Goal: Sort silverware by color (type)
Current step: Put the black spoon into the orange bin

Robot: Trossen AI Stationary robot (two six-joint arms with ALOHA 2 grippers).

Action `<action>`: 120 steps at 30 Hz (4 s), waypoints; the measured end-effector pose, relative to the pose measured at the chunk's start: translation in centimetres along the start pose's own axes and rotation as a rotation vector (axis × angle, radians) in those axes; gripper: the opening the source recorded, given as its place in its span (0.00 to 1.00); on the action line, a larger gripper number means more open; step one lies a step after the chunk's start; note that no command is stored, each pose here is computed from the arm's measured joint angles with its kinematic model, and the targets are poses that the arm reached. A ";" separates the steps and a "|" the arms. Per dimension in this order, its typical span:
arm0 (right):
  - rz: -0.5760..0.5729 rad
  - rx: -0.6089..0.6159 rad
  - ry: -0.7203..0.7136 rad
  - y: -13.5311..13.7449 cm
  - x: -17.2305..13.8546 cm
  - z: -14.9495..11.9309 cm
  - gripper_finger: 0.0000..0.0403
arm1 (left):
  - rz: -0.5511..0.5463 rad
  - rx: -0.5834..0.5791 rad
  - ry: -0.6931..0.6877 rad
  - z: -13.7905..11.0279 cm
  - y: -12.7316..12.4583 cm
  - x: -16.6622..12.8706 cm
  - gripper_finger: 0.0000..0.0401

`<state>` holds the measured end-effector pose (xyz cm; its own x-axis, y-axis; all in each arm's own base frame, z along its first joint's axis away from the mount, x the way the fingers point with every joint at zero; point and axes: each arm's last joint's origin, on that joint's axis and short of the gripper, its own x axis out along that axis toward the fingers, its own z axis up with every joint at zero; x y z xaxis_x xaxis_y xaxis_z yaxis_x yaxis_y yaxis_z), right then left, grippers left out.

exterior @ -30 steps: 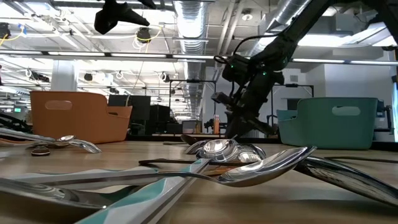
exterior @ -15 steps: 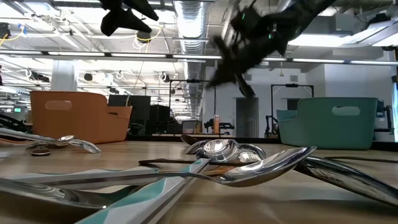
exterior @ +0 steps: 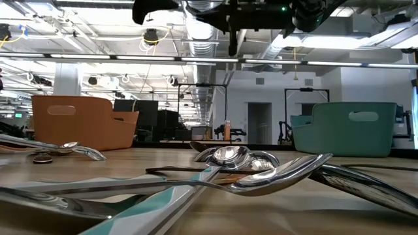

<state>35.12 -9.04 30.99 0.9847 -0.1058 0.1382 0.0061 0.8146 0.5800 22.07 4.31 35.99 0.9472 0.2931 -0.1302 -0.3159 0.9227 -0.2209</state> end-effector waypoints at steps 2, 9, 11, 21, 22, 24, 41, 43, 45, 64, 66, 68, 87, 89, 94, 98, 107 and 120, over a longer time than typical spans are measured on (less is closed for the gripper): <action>0.015 -0.004 -0.011 0.2 0.1 0.0 0.03 | -0.023 0.016 -0.019 0.3 0.3 0.0 0.44; 0.022 -0.051 -0.003 0.5 0.1 -0.3 0.03 | -0.014 0.107 -0.053 0.8 1.2 0.1 0.44; 0.020 -0.082 0.002 0.5 0.1 -0.3 0.03 | -0.044 0.114 -0.082 1.2 1.3 0.1 0.44; 0.035 -0.178 0.014 0.6 0.1 -0.5 0.03 | -0.043 0.085 -0.216 2.7 2.1 -0.1 0.35; 0.038 -0.180 0.015 0.7 0.1 -0.5 0.03 | -0.046 0.085 -0.214 2.6 2.2 0.1 0.32; 0.049 -0.184 0.022 0.7 0.1 -0.5 0.03 | -0.070 0.074 -0.209 2.5 2.2 0.5 0.26; 0.071 -0.185 0.019 0.8 0.1 -0.4 0.03 | -0.153 0.061 -0.238 2.1 2.1 2.7 0.00; 0.075 -0.186 0.015 0.9 0.1 -0.3 0.03 | -0.152 0.064 -0.243 2.2 2.0 2.6 0.00; 0.075 -0.187 0.011 0.8 0.1 -0.3 0.03 | -0.153 0.065 -0.244 2.2 2.0 2.5 0.00; -0.084 -0.156 0.003 -3.0 -0.7 1.7 0.23 | 0.228 0.009 0.171 4.3 5.2 -0.1 0.00; -0.113 -0.149 0.023 -3.6 -0.8 1.7 0.23 | 0.304 -0.005 0.256 4.3 6.2 -0.9 0.00; -0.135 -0.144 0.036 -4.0 -0.9 1.8 0.24 | 0.367 -0.021 0.318 4.0 7.0 -1.5 0.00; -0.536 -0.028 0.464 -9.0 -3.9 -0.9 0.25 | 0.417 -0.108 0.464 2.7 8.9 -1.6 0.06; -0.569 -0.022 0.509 -9.4 -4.4 -1.1 0.27 | 0.422 -0.109 0.470 2.6 9.0 -1.5 0.09; -0.587 -0.091 0.634 -9.8 -4.3 -3.0 0.36 | 0.409 -0.098 0.423 3.0 9.0 -1.1 0.18; -0.470 -0.322 0.726 -8.9 -2.5 -5.6 0.44 | 0.405 -0.096 0.407 3.1 9.2 -0.6 0.23; -0.343 -0.673 0.913 -8.5 0.9 -11.9 0.49 | 0.371 -0.102 0.449 2.6 8.9 -0.3 0.25; -0.299 -0.742 0.961 -11.0 4.8 -14.2 0.45 | 0.355 -0.115 0.519 1.9 8.1 -0.4 0.25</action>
<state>42.24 -10.41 13.92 0.6544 -0.1378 -0.7435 0.0406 0.9882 -0.1474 19.27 12.10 36.10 0.6427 0.3896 -0.6596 -0.6365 0.7508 -0.1767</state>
